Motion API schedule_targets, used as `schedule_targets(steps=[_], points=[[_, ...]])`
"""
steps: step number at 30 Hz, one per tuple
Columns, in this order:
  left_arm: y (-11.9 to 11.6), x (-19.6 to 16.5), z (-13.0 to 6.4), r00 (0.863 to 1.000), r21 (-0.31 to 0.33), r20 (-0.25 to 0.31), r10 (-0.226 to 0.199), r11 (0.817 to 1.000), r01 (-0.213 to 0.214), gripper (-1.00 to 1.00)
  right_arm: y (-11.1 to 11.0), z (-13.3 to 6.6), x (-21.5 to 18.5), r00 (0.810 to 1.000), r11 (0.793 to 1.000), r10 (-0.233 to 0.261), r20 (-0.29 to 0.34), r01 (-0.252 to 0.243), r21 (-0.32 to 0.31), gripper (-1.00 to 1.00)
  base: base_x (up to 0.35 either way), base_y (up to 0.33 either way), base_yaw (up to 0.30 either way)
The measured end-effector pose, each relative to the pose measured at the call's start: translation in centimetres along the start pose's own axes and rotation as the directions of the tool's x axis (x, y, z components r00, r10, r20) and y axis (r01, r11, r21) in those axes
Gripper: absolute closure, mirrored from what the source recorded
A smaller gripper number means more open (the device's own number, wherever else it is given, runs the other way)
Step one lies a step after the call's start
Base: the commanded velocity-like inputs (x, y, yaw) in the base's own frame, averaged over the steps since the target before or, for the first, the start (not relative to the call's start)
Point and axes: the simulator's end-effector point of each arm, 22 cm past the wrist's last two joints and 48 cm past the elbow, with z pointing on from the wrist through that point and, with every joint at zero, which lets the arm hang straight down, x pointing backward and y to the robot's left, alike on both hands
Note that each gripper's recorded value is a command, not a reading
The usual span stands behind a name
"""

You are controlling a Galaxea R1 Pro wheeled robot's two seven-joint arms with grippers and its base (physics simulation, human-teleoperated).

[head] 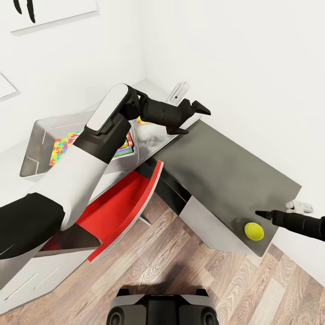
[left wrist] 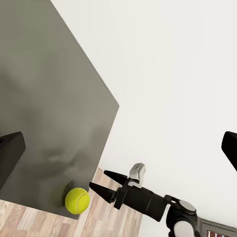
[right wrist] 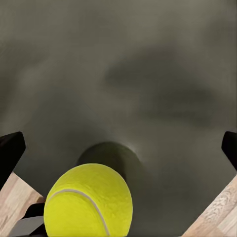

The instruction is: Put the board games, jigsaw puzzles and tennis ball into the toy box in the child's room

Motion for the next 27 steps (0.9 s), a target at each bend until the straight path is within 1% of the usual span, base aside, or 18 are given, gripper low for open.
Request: schedule_targets(steps=[8, 13, 20, 27], points=[[0.0, 0.0, 0.0, 1.000, 0.000, 0.000, 0.000, 1.000, 0.000, -1.00, 0.8, 0.5, 0.6, 1.000, 1.000, 0.000, -0.012, 0.000, -0.016, -1.00, 0.000, 0.000, 0.000], [0.0, 0.0, 0.0, 1.000, 0.000, -0.001, 0.000, 1.000, 0.000, -1.00, 1.8, 1.0, 1.4, 0.999, 0.999, -0.013, -0.030, 0.012, -0.032, -1.00, 0.000, 0.000, 0.000], [0.0, 0.0, 0.0, 1.000, 0.000, 0.000, 0.000, 1.000, 0.000, -1.00, 2.6, 1.2, 0.8, 0.999, 0.999, -0.023, -0.025, 0.022, -0.045, -1.00, 0.000, 0.000, 0.000], [0.0, 0.0, 0.0, 1.000, 0.000, 0.000, 0.000, 1.000, 0.000, -1.00, 2.9, 1.2, 0.5, 0.999, 0.998, -0.027, -0.019, 0.026, -0.051, -1.00, 0.000, 0.000, 0.000]])
